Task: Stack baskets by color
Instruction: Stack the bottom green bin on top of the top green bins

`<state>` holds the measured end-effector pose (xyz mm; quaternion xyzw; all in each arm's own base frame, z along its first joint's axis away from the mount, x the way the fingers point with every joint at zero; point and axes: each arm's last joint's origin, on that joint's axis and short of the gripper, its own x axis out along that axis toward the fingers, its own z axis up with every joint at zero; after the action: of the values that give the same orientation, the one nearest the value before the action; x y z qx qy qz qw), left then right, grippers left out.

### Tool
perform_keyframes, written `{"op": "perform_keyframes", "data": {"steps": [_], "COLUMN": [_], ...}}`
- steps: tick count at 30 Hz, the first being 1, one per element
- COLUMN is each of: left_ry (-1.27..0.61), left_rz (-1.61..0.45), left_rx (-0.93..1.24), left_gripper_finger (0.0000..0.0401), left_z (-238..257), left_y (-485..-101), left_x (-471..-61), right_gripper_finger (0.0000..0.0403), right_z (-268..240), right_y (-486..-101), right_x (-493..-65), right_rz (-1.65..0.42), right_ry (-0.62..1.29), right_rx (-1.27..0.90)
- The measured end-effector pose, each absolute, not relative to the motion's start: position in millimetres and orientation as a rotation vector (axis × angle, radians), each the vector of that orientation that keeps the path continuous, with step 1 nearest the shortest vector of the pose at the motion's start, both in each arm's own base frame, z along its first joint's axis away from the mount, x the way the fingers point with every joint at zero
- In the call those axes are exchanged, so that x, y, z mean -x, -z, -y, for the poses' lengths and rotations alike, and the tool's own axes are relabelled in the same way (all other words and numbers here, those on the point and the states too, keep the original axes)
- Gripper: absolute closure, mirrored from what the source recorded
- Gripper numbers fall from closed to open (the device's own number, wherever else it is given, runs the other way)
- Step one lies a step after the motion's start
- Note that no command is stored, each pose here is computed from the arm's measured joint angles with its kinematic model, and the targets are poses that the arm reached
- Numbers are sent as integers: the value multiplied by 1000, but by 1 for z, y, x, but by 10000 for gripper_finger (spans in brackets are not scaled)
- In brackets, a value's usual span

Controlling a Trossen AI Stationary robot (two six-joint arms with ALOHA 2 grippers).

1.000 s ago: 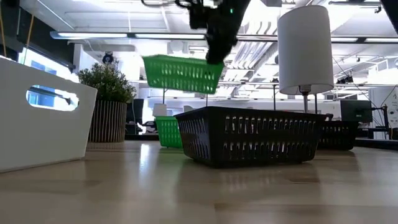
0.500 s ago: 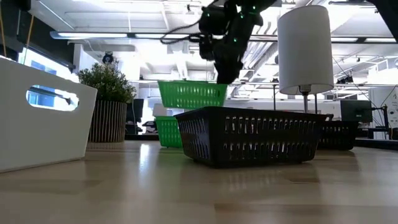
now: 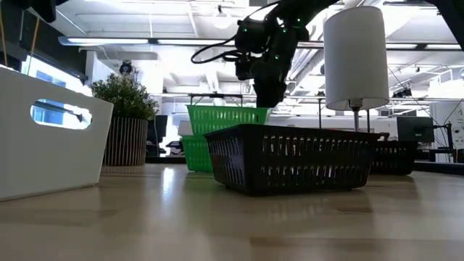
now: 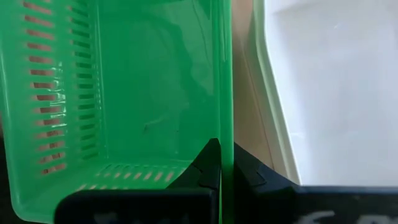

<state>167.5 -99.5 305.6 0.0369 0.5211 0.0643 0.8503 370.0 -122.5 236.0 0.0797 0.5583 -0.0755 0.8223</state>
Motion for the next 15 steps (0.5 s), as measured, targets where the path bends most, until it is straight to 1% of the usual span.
{"op": "perform_keyframes", "data": {"steps": [15], "left_ry": [-143], "left_rz": [-1100], "left_rx": [-69], "left_gripper_finger": [265], "left_z": [98], "left_y": [-306], "left_x": [-169], "right_gripper_finger": [403], "right_z": [117], "right_y": [-226], "right_x": [-374], "right_rz": [-1223], "right_ry": [148], "right_rx": [-164]}}
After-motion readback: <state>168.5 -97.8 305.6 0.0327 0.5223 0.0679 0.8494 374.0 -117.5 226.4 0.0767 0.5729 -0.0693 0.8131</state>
